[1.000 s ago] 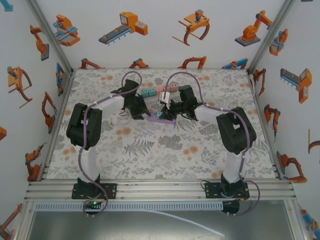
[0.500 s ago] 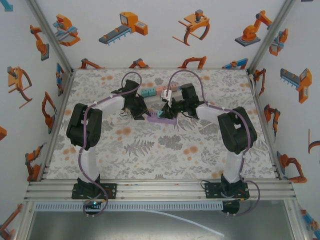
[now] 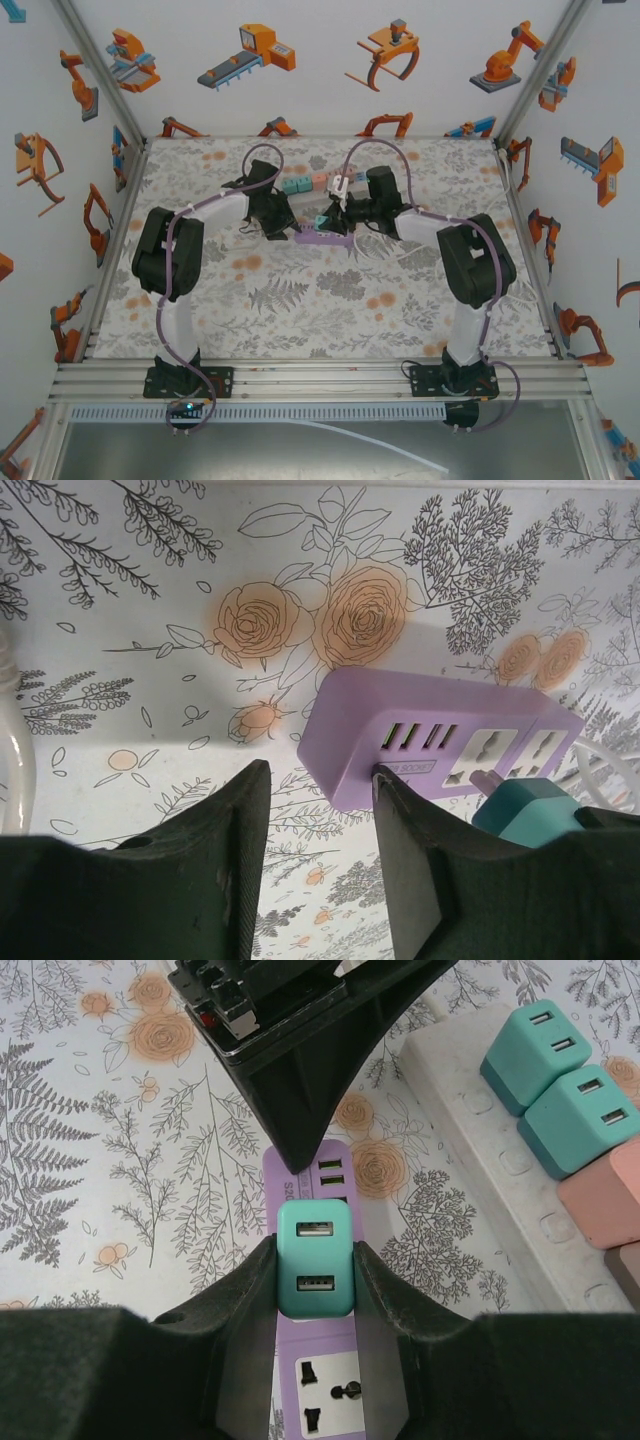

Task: Pull the plug off the socket

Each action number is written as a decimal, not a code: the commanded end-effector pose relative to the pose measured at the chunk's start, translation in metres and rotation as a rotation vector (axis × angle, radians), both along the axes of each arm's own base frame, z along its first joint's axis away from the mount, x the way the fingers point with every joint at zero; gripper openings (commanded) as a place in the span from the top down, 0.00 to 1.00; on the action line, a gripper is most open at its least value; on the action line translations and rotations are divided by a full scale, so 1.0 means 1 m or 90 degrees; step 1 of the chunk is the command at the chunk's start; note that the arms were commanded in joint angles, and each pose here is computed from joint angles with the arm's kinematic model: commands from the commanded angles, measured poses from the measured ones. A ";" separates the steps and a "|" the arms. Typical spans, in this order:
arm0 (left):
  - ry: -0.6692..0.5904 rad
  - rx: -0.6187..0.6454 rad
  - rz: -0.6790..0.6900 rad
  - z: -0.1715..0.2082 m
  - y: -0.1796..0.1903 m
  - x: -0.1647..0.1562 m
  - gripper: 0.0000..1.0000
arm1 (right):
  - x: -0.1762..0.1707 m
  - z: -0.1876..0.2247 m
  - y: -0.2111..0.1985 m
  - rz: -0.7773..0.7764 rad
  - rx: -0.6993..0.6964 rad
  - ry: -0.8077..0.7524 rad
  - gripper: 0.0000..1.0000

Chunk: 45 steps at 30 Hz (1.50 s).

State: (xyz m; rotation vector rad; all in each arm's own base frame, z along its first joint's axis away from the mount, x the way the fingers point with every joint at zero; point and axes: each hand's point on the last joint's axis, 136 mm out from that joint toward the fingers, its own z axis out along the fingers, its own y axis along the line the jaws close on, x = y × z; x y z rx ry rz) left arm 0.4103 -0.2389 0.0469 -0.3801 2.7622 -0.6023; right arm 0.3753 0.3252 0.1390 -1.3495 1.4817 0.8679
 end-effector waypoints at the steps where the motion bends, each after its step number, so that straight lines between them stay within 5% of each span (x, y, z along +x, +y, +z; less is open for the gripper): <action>1: 0.048 0.085 -0.002 -0.023 0.026 -0.023 0.47 | 0.005 0.038 -0.003 -0.028 0.048 -0.046 0.88; 14: -0.162 -0.014 -0.066 0.091 -0.002 -0.001 0.15 | 0.018 0.139 -0.044 -0.238 0.198 -0.031 0.88; 20: -0.305 -0.143 -0.164 0.164 -0.032 -0.010 0.03 | 0.026 0.175 -0.076 -0.348 0.269 0.001 0.88; 25: -0.374 -0.187 -0.225 0.204 -0.044 -0.026 0.03 | 0.045 0.189 -0.123 -0.479 0.361 0.088 0.91; 34: -0.478 -0.235 -0.310 0.262 -0.053 -0.064 0.03 | 0.077 0.137 -0.235 -0.726 0.564 0.361 0.94; 45: -0.538 -0.220 -0.302 0.297 -0.033 -0.093 0.03 | 0.078 0.047 -0.279 -0.880 0.578 0.482 0.93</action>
